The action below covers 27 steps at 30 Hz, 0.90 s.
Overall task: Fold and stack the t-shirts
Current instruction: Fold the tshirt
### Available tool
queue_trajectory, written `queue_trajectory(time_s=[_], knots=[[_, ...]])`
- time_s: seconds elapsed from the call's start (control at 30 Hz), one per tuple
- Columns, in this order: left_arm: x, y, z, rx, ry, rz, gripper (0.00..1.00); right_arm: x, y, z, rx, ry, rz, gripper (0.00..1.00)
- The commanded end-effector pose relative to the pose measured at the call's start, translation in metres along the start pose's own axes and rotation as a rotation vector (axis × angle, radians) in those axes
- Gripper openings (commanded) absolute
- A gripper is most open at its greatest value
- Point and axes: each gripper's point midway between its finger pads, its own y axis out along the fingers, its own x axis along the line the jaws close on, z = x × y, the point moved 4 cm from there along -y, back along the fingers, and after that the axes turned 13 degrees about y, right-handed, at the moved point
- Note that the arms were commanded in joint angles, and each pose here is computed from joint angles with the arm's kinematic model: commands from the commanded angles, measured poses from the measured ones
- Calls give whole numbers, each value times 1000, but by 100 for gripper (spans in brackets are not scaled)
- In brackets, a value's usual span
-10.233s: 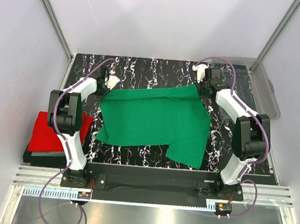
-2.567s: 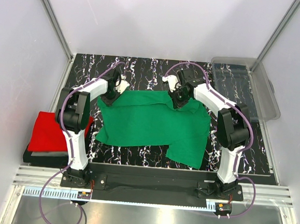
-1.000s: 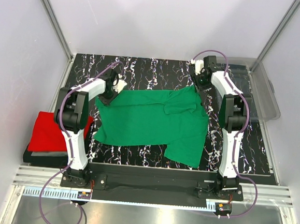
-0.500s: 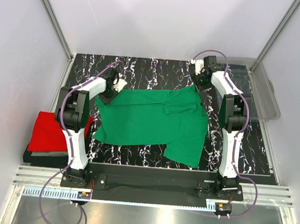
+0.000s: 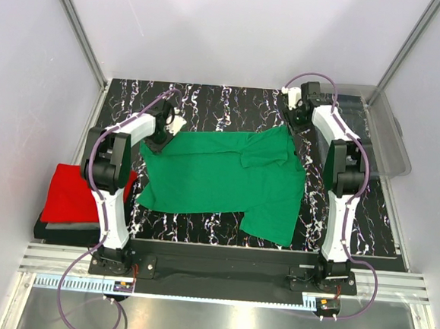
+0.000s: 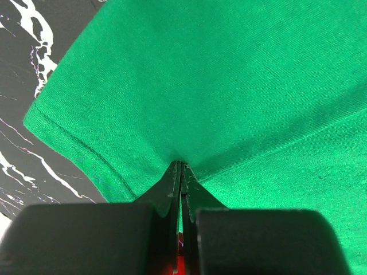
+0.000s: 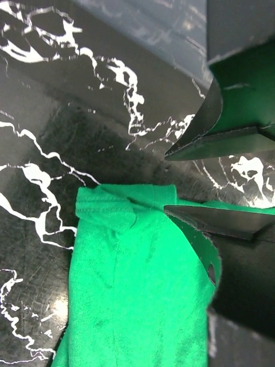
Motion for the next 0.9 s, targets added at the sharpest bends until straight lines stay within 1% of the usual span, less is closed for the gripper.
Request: queue_trajectory(time_s=[0.0,0.17,0.4,0.87], knots=[[9,0,-3,-1,0,-21,0,-11,-36,-27,-109,-16,46,43],[9,-2,-4,-5,1,-24,0,-14,-32,-28,-106,-29,56,43],[7,-3,-1,7,9,-28,0,-13,-6,-10,-40,-31,33,43],[8,1,-3,8,8,-25,0,-5,10,18,73,-26,-25,43]])
